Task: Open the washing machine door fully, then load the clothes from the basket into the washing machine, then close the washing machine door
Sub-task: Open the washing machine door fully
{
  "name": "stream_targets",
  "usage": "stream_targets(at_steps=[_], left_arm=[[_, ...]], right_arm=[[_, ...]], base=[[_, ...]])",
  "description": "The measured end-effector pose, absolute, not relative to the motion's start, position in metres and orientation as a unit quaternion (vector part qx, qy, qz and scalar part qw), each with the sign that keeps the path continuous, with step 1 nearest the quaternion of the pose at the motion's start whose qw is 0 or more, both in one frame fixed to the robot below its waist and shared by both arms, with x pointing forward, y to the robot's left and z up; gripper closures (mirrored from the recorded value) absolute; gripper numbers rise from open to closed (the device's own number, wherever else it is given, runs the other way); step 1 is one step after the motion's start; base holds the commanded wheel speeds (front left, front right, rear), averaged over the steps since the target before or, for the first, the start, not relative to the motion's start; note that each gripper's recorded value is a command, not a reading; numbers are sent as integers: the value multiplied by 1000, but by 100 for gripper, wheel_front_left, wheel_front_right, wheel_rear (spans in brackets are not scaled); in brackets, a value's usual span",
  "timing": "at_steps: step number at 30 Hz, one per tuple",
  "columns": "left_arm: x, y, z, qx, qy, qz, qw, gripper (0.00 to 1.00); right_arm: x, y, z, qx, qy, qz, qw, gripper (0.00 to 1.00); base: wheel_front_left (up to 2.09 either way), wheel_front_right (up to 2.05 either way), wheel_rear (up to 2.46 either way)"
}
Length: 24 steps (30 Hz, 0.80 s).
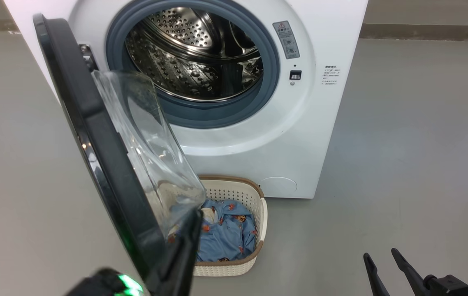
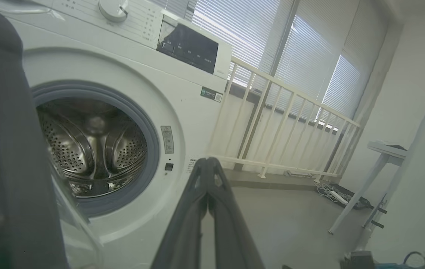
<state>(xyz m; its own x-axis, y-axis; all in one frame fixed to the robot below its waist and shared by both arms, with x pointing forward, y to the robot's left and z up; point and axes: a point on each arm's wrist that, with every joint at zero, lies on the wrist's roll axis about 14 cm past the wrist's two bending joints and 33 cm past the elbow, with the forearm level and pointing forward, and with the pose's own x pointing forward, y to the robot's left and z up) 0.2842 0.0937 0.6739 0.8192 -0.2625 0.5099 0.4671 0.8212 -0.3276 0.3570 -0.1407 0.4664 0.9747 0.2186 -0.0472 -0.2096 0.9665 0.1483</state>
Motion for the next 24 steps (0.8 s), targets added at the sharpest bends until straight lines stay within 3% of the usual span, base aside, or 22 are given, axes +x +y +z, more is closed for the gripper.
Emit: stream_targets(at_steps=[11, 24], left_arm=[[307, 98, 579, -229, -66, -129, 963, 100], [312, 121, 562, -223, -44, -66, 972, 100]], right_arm=[[359, -133, 458, 83, 45, 111, 989, 0], [363, -128, 452, 85, 56, 117, 988, 0]], base=[[0, 0, 0], [0, 0, 0]])
